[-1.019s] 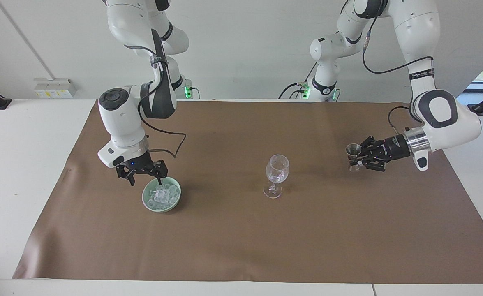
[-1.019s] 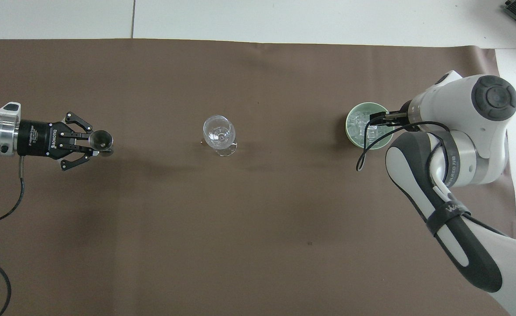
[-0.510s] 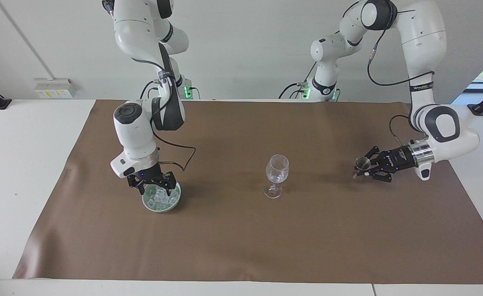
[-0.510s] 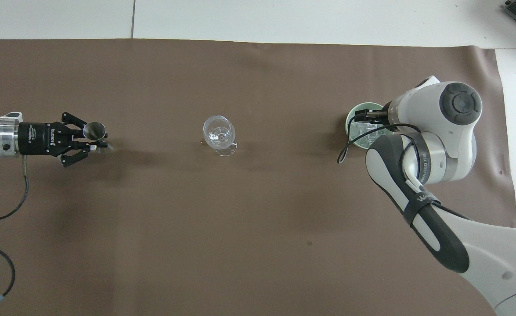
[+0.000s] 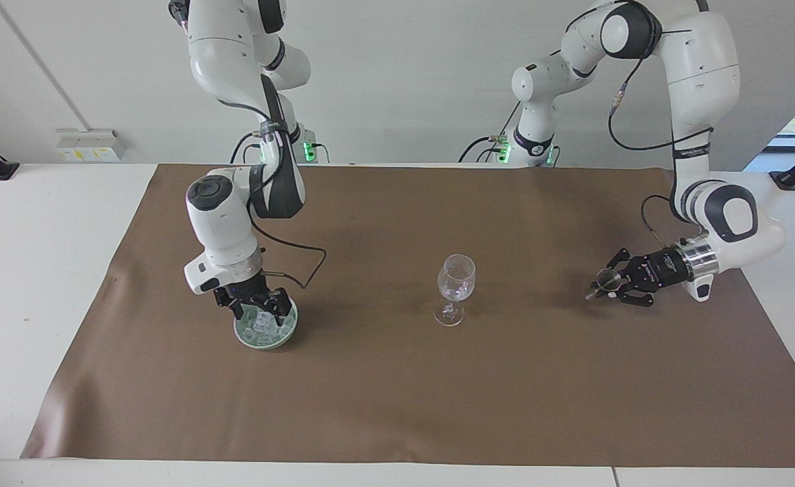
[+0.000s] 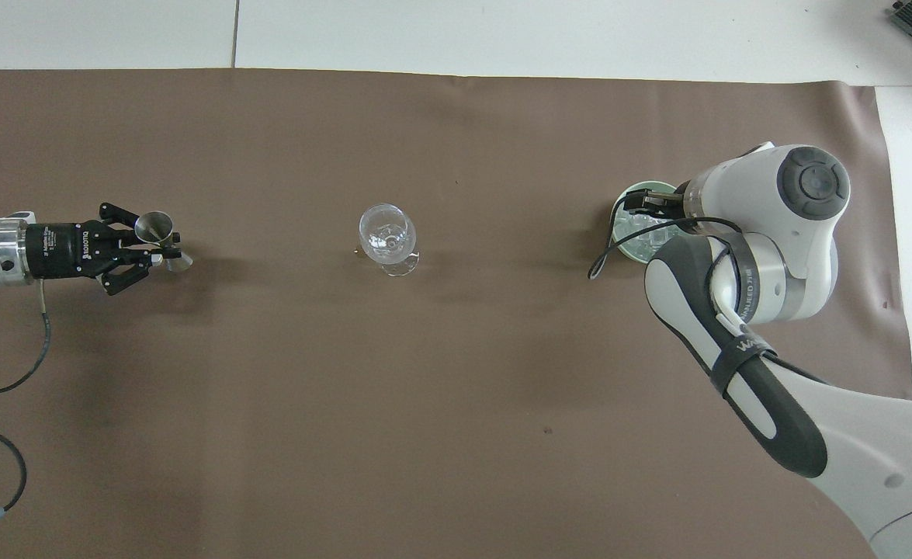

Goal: Pour wine and add ice with both arms

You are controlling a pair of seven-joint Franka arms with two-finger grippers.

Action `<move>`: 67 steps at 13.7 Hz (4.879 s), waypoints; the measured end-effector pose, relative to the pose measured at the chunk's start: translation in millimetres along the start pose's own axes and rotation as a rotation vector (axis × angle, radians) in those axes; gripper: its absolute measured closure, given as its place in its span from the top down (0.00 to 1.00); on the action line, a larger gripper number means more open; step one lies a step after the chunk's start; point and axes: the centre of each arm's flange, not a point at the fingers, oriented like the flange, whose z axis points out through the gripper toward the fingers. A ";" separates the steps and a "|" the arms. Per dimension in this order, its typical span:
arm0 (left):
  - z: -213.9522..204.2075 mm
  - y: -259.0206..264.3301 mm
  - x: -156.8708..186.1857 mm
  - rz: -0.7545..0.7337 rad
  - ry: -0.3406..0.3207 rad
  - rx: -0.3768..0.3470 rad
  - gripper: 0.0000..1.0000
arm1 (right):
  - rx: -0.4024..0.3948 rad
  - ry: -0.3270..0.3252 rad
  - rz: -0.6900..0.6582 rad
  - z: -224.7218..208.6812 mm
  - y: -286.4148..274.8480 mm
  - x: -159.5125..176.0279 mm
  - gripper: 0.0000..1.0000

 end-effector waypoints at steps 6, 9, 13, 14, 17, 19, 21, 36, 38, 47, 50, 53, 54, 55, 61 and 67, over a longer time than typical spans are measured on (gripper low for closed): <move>4.5 2.1 9.2 0.040 -0.041 -0.030 0.21 | 0.002 -0.006 0.026 0.8 -9.7 -4.2 0.78; 7.0 0.1 15.6 0.059 -0.039 -0.034 0.21 | -0.001 -0.015 0.026 1.7 -10.6 -5.6 0.60; 10.9 -4.0 23.9 0.078 -0.037 -0.034 0.21 | -0.005 -0.027 0.026 2.8 -9.9 -6.8 0.53; 11.2 -4.4 25.2 0.082 -0.035 -0.036 0.21 | -0.006 -0.028 0.026 2.9 -9.7 -6.9 0.45; 10.8 -4.6 29.9 0.083 -0.021 -0.051 0.21 | -0.006 -0.029 0.027 2.9 -9.5 -6.9 0.31; 11.4 -5.5 31.9 0.081 -0.019 -0.052 0.21 | -0.006 -0.029 0.027 2.9 -9.4 -6.8 0.25; 11.6 -5.8 32.4 0.080 -0.019 -0.053 0.21 | -0.006 -0.029 0.027 2.9 -9.4 -6.8 0.25; 12.7 -6.2 40.2 0.076 -0.023 -0.056 0.21 | 0.114 0.072 -0.051 -140.9 -141.8 -17.4 0.25; 11.4 -6.2 40.7 0.075 -0.024 -0.059 0.22 | 0.143 0.068 -0.027 -149.0 -181.3 -40.2 0.25; 7.5 -6.2 43.0 0.075 -0.025 -0.066 0.47 | 0.285 0.123 0.109 -195.8 -273.3 -89.6 0.25; 7.2 -6.0 42.9 0.077 -0.025 -0.066 0.79 | 0.325 0.141 0.118 -203.0 -290.4 -101.3 0.25; 2.3 -4.9 43.1 0.085 -0.012 -0.065 1.00 | 0.334 0.142 0.106 -206.9 -297.9 -107.1 0.25; -3.2 -4.4 44.5 0.090 0.001 -0.062 1.00 | 0.340 0.146 0.102 -209.7 -301.2 -107.7 0.25; -9.5 -3.8 46.0 0.094 0.013 -0.062 1.00 | 0.348 0.150 0.098 -213.1 -305.6 -108.2 0.25; -53.7 6.3 41.5 0.170 0.124 -0.037 1.00 | 0.349 0.122 0.148 -196.6 -330.1 -117.6 0.25; -94.3 24.9 5.4 0.318 0.296 0.000 1.00 | 0.339 0.095 0.175 -186.6 -340.3 -130.3 0.25</move>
